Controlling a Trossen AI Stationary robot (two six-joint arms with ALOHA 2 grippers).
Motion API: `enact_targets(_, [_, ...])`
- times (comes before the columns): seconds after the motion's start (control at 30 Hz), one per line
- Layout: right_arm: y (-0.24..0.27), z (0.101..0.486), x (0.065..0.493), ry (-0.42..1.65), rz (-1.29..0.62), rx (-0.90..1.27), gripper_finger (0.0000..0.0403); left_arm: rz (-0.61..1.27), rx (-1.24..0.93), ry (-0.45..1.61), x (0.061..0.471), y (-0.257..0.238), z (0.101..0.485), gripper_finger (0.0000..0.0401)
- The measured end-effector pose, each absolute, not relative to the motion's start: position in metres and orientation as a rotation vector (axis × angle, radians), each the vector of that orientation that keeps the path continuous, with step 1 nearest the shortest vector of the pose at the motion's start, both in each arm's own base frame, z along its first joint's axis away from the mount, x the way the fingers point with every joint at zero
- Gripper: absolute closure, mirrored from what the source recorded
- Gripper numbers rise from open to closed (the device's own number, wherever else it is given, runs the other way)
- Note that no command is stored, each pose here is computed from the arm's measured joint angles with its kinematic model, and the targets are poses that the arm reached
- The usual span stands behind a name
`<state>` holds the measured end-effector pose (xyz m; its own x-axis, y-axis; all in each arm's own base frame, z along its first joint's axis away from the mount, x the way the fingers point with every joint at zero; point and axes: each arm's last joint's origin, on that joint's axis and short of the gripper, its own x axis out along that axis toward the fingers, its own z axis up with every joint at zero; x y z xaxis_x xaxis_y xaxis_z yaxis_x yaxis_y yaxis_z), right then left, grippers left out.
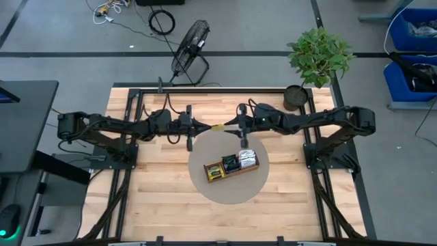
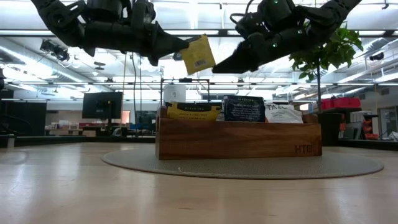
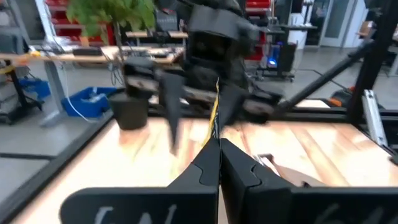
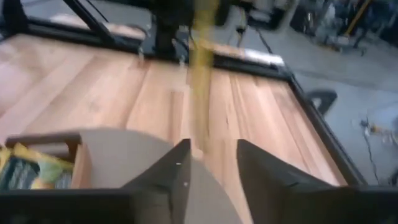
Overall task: Pick & Place Tea
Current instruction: Put the yellow tea bag into the left section of the wooden organizer
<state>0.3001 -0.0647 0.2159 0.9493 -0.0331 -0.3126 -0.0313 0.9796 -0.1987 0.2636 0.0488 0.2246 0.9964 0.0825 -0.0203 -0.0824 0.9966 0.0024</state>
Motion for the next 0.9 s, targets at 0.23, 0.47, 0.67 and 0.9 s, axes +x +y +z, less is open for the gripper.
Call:
enact_targets(0.23, [-0.071,0.235,0.275,0.338,-0.011,-0.164,0.0203,0.069,-0.049,0.092,0.266,0.030,0.218,0.0400])
enact_targets(0.47, [-0.066,0.245,0.239,0.211,-0.062,-0.183,0.0195,0.095,-0.088,0.138,0.267,0.002,0.213,0.0400])
enact_targets(0.67, [-0.062,0.239,0.217,0.202,-0.156,-0.171,0.0195,0.130,-0.155,0.201,0.264,-0.025,0.207,0.0400])
enact_targets(0.9, [-0.060,0.233,0.207,0.203,-0.190,-0.154,0.0195,0.186,-0.208,0.190,0.257,-0.055,0.206,0.0400])
